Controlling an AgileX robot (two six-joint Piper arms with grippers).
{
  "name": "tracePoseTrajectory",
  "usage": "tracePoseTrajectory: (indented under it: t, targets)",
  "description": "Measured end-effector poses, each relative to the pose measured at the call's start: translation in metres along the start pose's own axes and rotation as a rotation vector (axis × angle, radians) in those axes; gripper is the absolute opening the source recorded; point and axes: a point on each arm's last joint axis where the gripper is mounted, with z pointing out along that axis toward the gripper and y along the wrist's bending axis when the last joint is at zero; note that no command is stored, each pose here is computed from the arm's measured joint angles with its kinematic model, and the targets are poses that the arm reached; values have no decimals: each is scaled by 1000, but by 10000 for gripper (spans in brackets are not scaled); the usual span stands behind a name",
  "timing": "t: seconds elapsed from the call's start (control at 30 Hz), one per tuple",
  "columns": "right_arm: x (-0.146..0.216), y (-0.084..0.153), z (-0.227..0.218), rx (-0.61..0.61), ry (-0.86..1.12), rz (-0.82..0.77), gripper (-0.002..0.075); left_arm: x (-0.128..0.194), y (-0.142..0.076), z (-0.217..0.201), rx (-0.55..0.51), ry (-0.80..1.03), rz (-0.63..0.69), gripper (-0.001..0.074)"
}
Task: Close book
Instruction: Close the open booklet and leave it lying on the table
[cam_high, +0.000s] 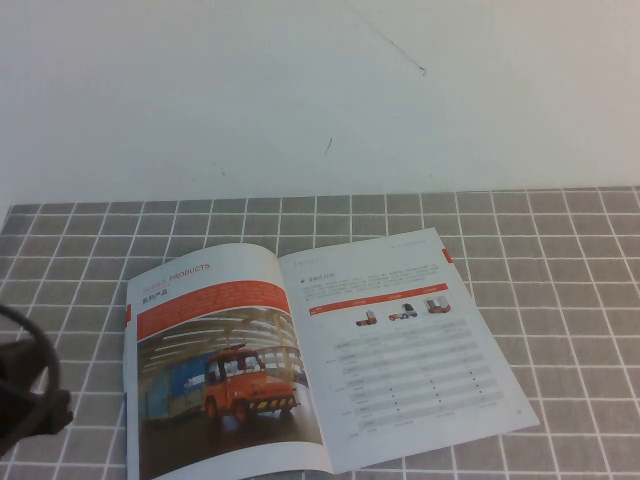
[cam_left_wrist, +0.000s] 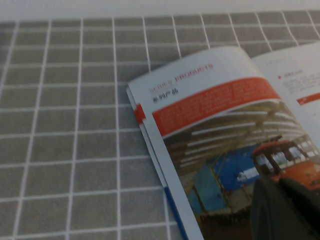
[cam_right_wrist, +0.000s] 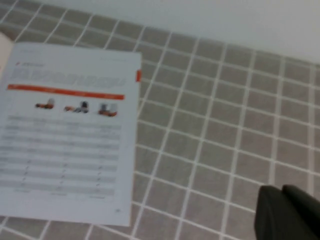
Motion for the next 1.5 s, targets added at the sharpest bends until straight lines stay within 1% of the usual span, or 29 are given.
tracePoseTrajectory:
  t: [0.1, 0.2, 0.27, 0.33, 0.47, 0.6, 0.73, 0.83, 0.97, 1.13, 1.5]
  targets:
    - [-3, 2, 37, -135, 69, -5, -3, 6, 0, 24, 23, 118, -94, -4]
    - [-1, 10, 75, -279, 115, 8, -3, 14, 1, 44, 25, 226, -138, -4]
    - [0, 19, 97, -342, 123, -13, -3, 18, 2, 56, 20, 284, -151, -4]
    - [0, 27, 115, -363, 129, -41, -3, 24, 4, 68, 10, 334, -158, -4]
    - [9, 45, 153, -389, 190, -102, -3, 35, 6, 89, -4, 417, -201, -4]
    - [26, 51, 187, -395, 282, -110, -3, 41, 8, 100, -13, 461, -231, -4]
    - [45, 52, 213, -400, 368, -92, -3, 41, 10, 105, -28, 438, -231, -4]
    - [58, 52, 225, -402, 416, -101, -3, 36, 12, 108, -46, 376, -228, -4]
    - [71, 51, 238, -387, 449, -98, -3, 30, 15, 110, -67, 301, -227, -4]
    - [71, 52, 243, -392, 453, -83, -3, 29, 16, 114, -78, 286, -248, -4]
    - [73, 53, 248, -418, 471, -62, -3, 59, 24, 149, -132, 437, -290, -4]
